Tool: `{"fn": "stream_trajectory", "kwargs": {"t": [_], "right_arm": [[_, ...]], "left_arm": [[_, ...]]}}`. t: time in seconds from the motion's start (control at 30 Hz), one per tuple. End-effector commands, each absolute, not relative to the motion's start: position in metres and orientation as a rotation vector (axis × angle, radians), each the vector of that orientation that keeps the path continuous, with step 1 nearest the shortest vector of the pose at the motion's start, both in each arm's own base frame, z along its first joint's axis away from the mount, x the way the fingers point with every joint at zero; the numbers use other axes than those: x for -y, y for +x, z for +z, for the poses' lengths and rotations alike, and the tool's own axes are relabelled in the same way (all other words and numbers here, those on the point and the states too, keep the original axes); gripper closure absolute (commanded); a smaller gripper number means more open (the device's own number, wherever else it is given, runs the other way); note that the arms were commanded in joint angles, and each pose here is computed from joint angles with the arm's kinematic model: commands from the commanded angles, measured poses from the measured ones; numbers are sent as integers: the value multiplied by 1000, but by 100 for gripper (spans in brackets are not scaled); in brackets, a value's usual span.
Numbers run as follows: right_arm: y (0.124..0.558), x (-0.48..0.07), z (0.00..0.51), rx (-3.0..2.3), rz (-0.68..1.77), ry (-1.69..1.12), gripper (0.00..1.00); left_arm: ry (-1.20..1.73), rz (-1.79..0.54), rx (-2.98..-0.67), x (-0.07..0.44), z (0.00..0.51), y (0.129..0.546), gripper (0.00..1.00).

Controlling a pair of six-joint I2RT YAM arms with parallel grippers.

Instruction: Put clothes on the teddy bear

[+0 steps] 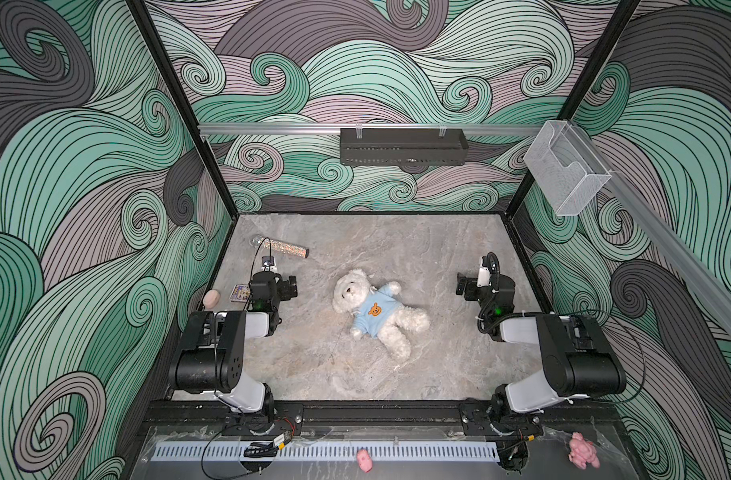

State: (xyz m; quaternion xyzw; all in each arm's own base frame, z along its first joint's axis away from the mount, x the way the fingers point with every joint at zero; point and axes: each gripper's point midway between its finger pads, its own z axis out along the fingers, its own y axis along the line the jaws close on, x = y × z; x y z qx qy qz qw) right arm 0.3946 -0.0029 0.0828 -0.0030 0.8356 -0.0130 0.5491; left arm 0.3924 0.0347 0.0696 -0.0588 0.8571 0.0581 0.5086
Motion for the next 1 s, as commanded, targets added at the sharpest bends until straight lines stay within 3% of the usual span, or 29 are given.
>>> {"fn": "stream_trajectory", "kwargs": {"t": [0.0, 0.97], "right_arm": [[398, -1, 92, -1944, -23, -27, 1], [398, -3, 92, -1943, -51, -36, 1]], "left_arm": [[-146, 122, -2028, -35, 85, 400, 1], [-144, 118, -2032, -34, 85, 400, 2]]}}
